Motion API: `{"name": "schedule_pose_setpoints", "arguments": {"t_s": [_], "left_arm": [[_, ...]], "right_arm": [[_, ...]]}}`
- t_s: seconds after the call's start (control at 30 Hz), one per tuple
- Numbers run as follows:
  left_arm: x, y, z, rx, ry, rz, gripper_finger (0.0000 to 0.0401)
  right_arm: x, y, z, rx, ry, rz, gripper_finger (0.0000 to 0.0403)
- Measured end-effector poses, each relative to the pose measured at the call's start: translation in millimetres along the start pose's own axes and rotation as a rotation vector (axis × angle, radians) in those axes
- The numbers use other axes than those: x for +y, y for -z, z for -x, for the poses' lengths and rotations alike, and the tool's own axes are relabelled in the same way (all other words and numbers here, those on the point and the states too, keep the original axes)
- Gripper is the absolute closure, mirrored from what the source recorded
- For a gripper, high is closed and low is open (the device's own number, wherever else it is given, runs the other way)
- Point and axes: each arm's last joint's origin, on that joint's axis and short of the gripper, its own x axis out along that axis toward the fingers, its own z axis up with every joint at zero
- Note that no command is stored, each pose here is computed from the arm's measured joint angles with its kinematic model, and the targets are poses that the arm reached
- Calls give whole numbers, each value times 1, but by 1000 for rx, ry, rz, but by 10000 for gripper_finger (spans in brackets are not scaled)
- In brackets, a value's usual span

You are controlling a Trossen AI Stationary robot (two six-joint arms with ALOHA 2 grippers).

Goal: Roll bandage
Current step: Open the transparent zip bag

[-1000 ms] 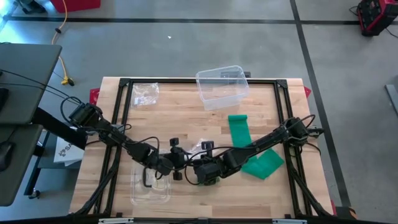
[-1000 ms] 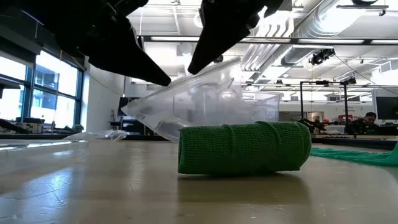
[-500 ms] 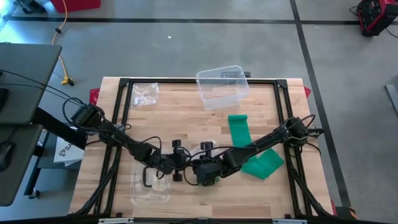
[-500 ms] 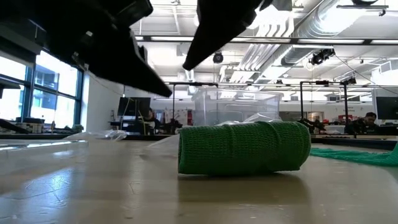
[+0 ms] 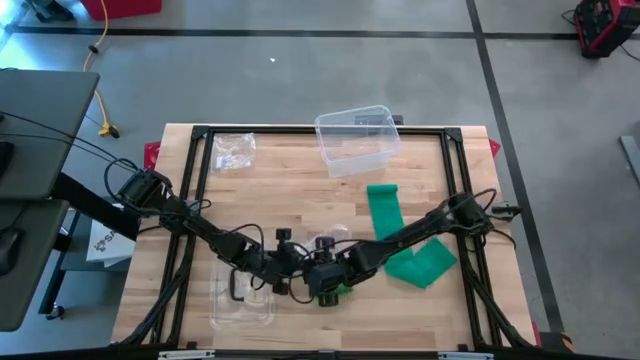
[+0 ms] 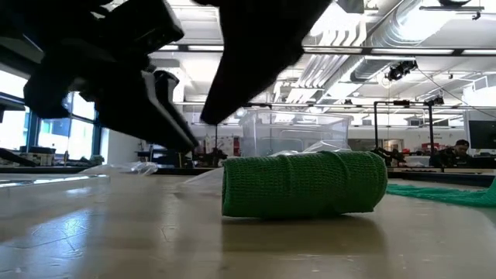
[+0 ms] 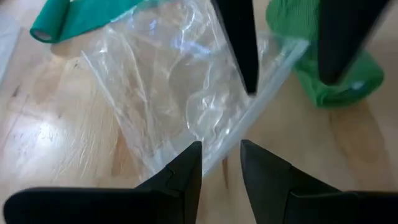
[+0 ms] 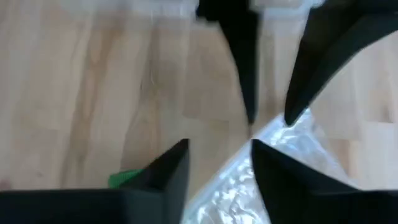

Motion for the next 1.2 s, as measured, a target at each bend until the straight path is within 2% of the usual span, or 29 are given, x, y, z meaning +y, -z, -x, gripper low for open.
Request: {"name": "schedule_pose_setpoints", "arguments": {"t_s": [0.13, 0.27, 0.37, 0.43, 0.5, 0.63, 0.67, 0.8, 0.93, 1.2], "left_arm": [[-6, 10, 15, 104, -2, 10, 298], [-14, 19, 27, 149, -44, 41, 298], [-21, 21, 32, 140, -43, 39, 298], [-23, 21, 33, 136, -38, 49, 298], [-24, 21, 34, 122, -54, 49, 298], [-24, 18, 34, 94, -74, 60, 298], [-25, 17, 34, 79, -70, 68, 298], [-26, 6, 33, -18, -72, 69, 298], [-28, -7, 34, -146, -102, 38, 298], [-18, -29, 33, -300, -234, 1, 298]], "right_arm": [[3, 10, -22, 29, 111, -31, 177], [-1, 16, -36, 53, 191, -83, 169], [-5, 21, -40, 91, 213, -93, 192], [-7, 22, -40, 107, 215, -99, 222], [-8, 25, -40, 139, 229, -94, 262], [-9, 31, -39, 192, 254, -71, 373], [-10, 33, -39, 206, 274, -52, 387], [-10, 38, -28, 242, 379, -9, 399], [-4, 33, -1, 189, 459, 40, 402], [7, 17, 57, 57, 423, 114, 403]]}}
